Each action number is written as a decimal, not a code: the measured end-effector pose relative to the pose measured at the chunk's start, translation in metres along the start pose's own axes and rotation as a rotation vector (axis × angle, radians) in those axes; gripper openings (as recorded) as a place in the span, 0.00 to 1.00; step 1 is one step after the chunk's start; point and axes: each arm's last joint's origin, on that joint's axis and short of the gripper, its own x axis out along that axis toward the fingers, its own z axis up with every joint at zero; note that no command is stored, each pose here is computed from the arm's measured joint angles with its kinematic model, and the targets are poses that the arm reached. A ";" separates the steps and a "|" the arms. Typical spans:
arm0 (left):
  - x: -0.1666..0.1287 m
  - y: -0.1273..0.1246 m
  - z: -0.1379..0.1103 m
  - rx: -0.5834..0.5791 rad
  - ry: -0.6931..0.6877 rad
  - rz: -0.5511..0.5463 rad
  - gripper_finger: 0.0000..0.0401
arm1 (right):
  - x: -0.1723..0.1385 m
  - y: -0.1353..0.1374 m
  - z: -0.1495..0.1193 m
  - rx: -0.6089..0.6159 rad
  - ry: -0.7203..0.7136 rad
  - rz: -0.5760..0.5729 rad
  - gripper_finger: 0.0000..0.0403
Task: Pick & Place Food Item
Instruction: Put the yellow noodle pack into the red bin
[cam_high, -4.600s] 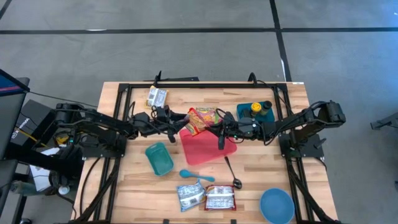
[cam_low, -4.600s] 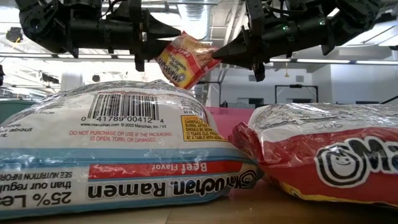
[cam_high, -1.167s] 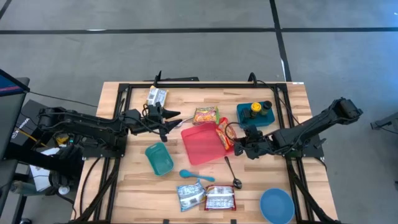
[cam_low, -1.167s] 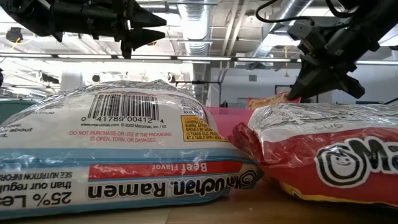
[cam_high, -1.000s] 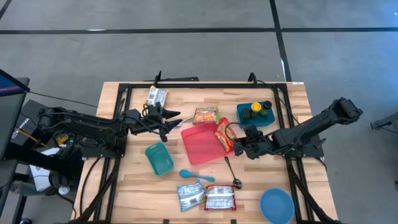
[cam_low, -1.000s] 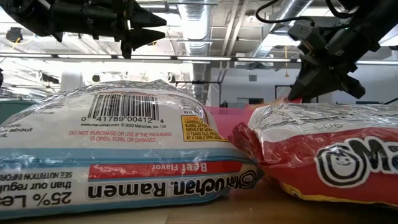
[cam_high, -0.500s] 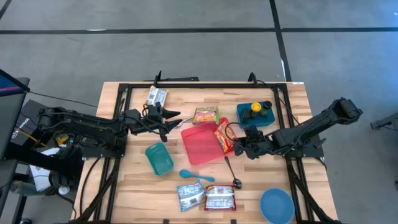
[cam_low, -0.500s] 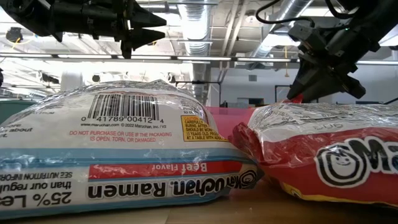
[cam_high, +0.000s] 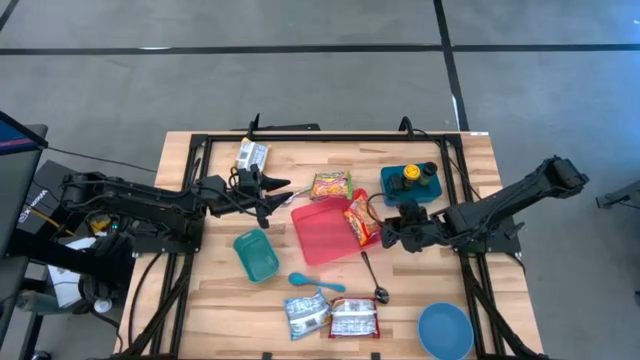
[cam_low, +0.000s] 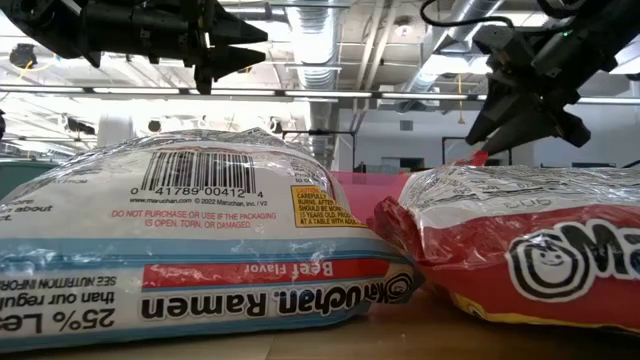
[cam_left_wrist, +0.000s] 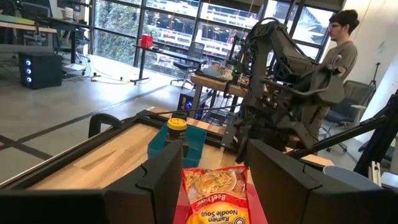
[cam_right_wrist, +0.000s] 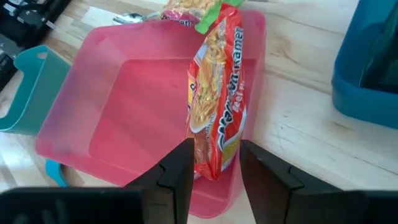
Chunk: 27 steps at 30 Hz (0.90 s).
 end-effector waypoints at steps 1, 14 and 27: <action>0.000 0.000 0.000 0.000 0.000 0.001 0.44 | -0.002 0.000 0.001 0.001 -0.004 0.005 0.30; 0.000 0.001 0.000 0.023 0.004 0.004 0.44 | -0.020 -0.002 0.016 -0.038 -0.083 0.078 0.30; -0.002 0.011 -0.012 0.253 0.117 0.289 0.44 | -0.018 -0.002 0.015 -0.085 -0.114 0.057 0.30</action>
